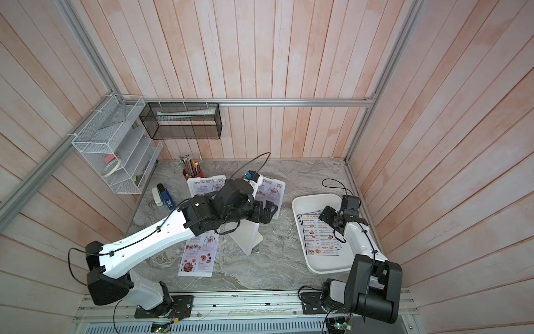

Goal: Replace the menus in the menu holders
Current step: Adjust the menu at the storage box.

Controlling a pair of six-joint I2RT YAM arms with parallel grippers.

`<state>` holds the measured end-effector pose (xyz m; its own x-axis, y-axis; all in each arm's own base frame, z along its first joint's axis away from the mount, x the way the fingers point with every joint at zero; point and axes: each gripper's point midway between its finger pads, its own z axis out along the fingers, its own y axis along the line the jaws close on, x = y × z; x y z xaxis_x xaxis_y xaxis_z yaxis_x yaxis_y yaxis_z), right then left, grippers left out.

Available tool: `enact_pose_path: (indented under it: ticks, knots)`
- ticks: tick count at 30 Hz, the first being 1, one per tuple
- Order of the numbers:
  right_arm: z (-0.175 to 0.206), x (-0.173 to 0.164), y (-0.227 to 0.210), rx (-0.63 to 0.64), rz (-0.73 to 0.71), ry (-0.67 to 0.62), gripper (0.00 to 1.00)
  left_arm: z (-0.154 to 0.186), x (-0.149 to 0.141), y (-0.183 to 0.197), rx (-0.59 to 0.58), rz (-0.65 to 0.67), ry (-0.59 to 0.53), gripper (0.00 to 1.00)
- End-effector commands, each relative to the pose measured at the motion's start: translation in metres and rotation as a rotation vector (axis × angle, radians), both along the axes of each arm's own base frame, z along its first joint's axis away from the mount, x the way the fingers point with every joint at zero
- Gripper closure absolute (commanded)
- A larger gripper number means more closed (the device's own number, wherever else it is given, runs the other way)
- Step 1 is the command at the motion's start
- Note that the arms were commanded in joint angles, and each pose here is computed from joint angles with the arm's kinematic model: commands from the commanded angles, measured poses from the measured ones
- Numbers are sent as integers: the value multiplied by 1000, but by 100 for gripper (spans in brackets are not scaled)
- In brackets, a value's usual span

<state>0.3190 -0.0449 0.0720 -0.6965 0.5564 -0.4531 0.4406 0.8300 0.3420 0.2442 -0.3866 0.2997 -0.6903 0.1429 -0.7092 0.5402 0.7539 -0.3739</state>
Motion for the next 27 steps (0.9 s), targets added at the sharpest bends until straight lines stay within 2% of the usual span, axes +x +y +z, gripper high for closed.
enact_pose_path:
  ticks: [1, 6, 12, 23, 27]
  knots:
    - [-6, 9, -21, -55, -59, -21, 21, 12, -1, -23, -77, -47, -8, 3]
    - [-33, 7, -19, 11, -21, 50, 23, -13, 6, -19, -4, -7, 3, 3]
    - [-49, 2, 14, 168, 50, 50, 33, -26, 15, 3, 31, 63, 10, 3]
    - [-43, -5, 35, 203, 114, 58, 54, -22, 40, 80, 11, 238, 2, 3]
    - [-40, -11, 40, 210, 134, 68, 56, -16, 43, 97, 11, 271, -11, 3]
